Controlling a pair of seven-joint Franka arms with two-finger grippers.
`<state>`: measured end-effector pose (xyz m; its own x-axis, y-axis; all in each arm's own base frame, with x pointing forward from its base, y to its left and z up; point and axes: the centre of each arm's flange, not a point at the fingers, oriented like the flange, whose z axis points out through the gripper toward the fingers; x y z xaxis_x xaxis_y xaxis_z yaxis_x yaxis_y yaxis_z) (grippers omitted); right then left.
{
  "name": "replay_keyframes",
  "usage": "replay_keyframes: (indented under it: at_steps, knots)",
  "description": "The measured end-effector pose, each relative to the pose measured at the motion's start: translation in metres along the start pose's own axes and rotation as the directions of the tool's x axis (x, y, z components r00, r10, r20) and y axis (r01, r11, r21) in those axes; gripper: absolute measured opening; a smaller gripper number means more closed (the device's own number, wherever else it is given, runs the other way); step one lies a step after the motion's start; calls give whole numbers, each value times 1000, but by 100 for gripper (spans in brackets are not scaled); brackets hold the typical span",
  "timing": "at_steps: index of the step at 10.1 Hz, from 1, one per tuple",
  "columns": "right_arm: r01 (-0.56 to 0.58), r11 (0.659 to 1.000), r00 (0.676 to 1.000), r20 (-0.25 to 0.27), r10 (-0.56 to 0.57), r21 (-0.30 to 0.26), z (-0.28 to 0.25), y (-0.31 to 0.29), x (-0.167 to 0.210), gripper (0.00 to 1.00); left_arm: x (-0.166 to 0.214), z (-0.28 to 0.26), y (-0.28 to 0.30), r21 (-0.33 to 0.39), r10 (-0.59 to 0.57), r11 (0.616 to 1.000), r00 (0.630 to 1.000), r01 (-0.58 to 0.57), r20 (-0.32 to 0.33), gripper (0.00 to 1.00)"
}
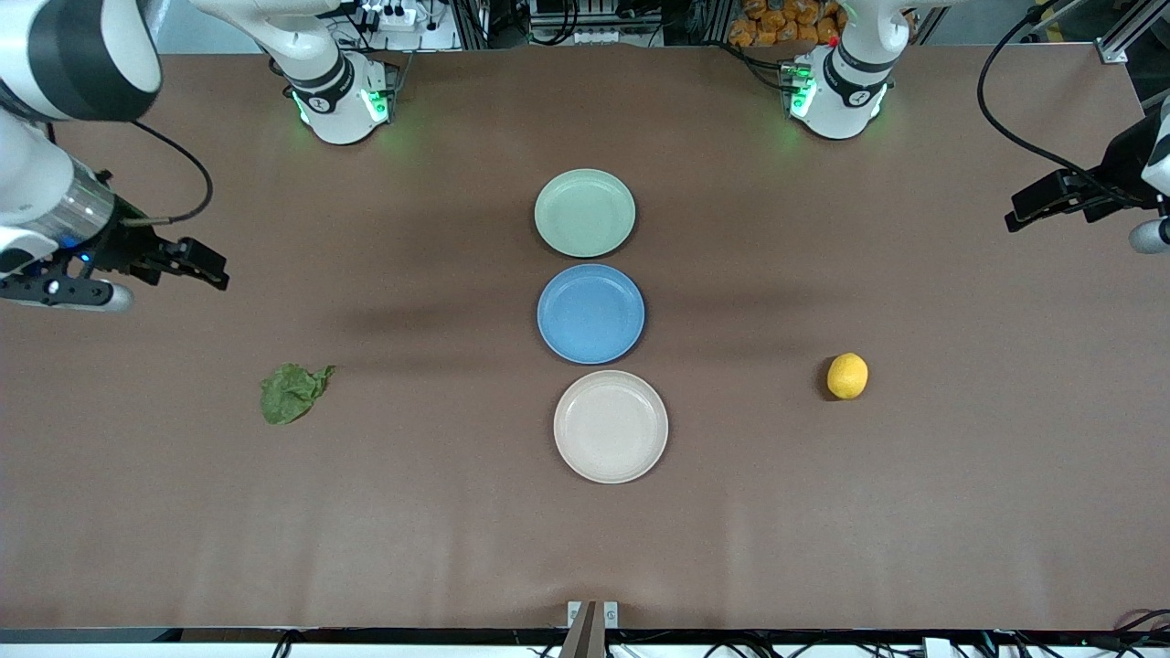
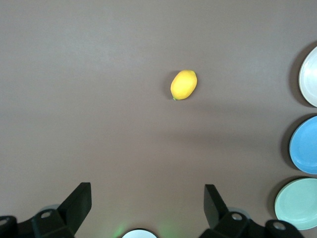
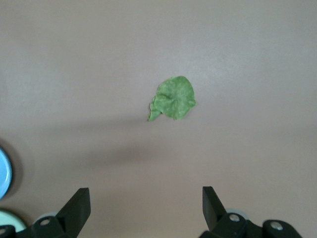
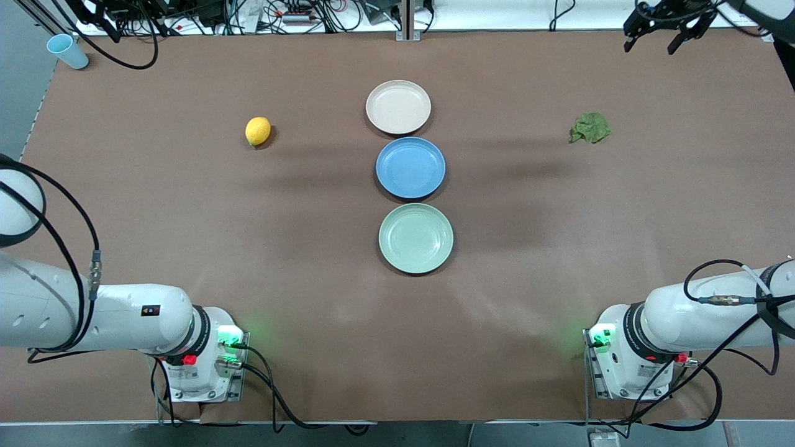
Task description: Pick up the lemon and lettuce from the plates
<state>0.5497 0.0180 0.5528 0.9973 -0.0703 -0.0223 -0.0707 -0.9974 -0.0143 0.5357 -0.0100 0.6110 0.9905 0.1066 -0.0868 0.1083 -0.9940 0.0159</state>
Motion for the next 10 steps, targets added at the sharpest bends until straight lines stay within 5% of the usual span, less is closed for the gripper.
replay_keyframes:
  at_steps: [10]
  knots:
    - [22, 1000, 999, -37, -21, 4, -88, -4, -10, 100, 14, 19, 8, 2, 15, 1000, 1000, -15, 17, 100]
